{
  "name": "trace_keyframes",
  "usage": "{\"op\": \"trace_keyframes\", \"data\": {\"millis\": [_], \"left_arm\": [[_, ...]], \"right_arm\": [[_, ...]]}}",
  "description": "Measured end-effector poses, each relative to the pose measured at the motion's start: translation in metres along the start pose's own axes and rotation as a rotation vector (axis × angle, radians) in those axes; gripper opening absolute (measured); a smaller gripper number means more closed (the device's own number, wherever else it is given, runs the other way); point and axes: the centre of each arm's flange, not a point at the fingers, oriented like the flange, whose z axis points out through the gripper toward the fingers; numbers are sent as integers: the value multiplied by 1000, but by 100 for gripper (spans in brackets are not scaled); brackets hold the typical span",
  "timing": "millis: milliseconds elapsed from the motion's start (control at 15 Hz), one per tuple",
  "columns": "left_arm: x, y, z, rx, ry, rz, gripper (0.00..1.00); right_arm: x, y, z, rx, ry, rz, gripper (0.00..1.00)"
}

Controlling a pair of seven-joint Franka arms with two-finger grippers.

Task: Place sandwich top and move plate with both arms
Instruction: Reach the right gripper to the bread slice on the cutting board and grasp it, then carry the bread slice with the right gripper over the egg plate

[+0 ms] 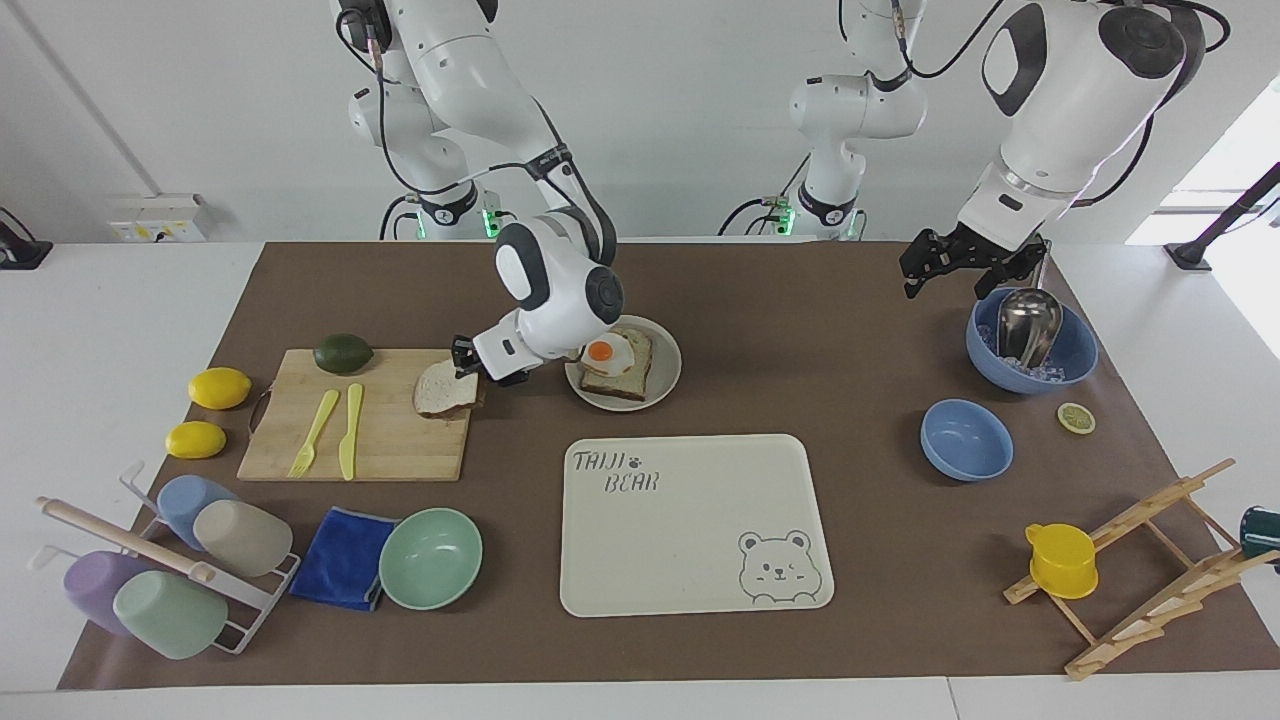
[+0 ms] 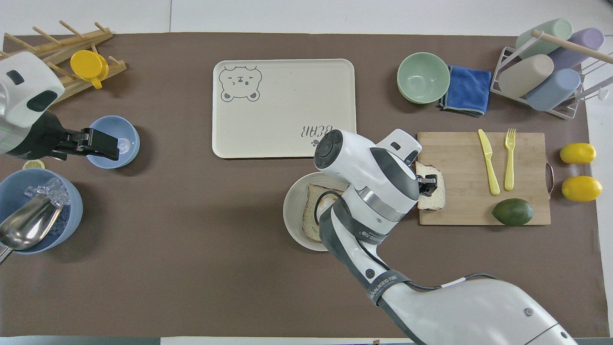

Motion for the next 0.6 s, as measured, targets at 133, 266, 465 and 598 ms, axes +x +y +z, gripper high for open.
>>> {"op": "trace_keyframes", "data": {"millis": [133,266,465,598], "left_arm": [[0,0,0,0,0,0,100],[0,0,0,0,0,0,100],[0,0,0,0,0,0,100],[0,0,0,0,0,0,100]], "right_arm": [[-42,-14,-46,-77,3,-42,10],[-88,-30,-79,-139,11,-91,10],[-136,-26,-127,-133,-3,-79,10],[-142,3,-165,-17,-3,-52,10]]}}
